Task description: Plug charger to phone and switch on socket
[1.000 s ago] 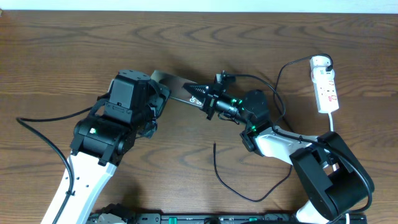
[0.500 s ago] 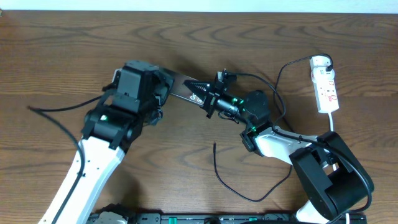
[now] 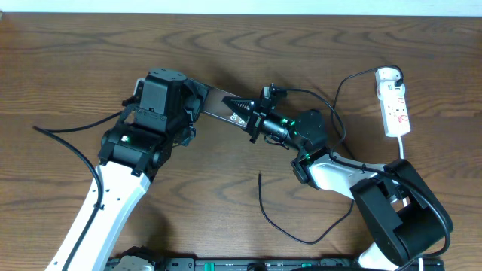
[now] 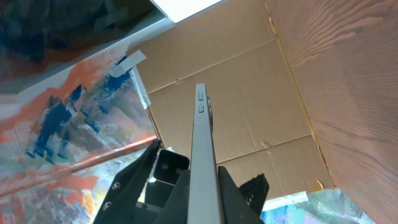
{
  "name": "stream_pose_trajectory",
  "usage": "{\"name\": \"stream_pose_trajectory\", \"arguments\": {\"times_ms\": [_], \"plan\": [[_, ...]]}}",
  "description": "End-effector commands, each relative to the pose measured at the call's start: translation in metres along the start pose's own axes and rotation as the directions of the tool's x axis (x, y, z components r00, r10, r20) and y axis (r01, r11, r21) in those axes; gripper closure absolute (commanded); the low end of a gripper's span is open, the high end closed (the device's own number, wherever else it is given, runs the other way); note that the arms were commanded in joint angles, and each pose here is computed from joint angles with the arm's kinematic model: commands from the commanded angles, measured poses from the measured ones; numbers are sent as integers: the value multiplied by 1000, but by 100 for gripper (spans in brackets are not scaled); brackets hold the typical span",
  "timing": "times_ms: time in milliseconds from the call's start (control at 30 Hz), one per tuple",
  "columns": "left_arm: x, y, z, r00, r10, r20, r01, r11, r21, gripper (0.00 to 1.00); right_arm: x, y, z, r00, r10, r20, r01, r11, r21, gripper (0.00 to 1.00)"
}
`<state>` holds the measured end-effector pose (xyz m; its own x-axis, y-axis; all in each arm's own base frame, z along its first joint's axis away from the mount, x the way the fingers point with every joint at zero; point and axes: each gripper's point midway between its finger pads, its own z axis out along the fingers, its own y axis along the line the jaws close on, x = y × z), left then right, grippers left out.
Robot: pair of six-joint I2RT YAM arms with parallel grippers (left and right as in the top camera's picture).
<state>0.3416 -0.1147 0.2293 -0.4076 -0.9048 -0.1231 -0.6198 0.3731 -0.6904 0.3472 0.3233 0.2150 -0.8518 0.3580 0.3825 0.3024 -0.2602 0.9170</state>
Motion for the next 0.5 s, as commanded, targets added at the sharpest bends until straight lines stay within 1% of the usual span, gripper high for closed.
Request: {"name": "stream_pose_trajectory", "arguments": {"times_ms": [0,300,467], "plan": [[-5,-8,-3,1000,22,20,-22,1000,19,9,2,10,2,1000,-4,-1,4,999,-32,99],[-5,-8,-2,999,51,18,-52,998,21,9,1,11,2,1000,-5,8,5,999,-37,99],[4,-7,4,998,55,-29,-54,998,39,9,1,11,2,1000,-5,8,5,999,-37,99]]}}
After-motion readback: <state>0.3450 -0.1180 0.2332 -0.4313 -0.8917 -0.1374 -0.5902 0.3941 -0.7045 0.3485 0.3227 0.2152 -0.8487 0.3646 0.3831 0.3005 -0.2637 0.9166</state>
